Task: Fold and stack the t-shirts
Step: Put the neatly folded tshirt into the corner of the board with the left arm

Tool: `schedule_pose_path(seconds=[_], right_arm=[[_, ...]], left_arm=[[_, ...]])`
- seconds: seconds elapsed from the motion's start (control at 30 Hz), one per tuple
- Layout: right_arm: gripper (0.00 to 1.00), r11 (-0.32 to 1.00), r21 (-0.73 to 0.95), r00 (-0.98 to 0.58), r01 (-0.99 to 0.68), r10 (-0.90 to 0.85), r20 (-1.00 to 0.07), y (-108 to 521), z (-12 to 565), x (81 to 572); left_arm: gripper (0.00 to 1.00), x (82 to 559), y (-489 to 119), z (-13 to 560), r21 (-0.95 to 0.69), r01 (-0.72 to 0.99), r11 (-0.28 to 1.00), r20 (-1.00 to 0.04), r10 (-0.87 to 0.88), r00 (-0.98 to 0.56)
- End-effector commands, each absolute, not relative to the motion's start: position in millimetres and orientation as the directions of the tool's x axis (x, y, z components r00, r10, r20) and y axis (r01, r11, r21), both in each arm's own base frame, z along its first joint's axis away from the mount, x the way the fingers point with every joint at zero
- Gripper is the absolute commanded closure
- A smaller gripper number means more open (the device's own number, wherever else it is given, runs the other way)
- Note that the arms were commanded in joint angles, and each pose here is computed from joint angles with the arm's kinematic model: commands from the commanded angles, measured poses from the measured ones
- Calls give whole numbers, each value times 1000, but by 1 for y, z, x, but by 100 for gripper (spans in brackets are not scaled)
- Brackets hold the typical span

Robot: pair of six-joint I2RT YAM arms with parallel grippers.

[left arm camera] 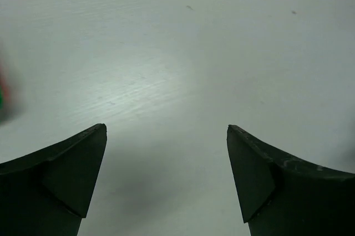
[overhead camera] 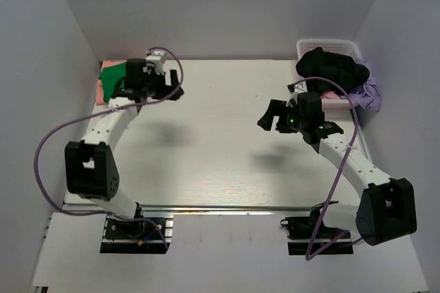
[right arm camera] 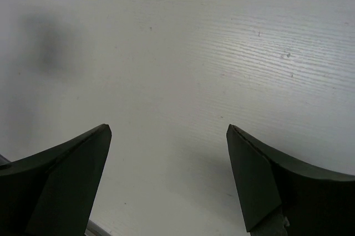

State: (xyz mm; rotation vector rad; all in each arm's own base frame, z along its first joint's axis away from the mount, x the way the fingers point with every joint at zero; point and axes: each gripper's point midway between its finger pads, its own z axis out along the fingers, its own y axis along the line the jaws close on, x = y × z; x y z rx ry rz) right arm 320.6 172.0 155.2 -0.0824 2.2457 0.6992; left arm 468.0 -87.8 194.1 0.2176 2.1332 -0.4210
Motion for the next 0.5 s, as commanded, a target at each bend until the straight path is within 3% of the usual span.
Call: schedule_pose_path(seconds=[0.0, 0.17, 0.47], right_arm=[[10, 853, 441, -654, -281, 166, -738, 166, 163, 317], [10, 886, 404, -637, -228, 178, -750, 149, 149, 306], [10, 891, 392, -588, -231, 193, -785, 140, 144, 294]], left_arm=[[1, 423, -118, 203, -237, 287, 928, -845, -52, -531], [1, 370, -163, 196, -225, 297, 928, -852, -40, -522], [1, 350, -188, 187, -158, 280, 947, -838, 21, -545]])
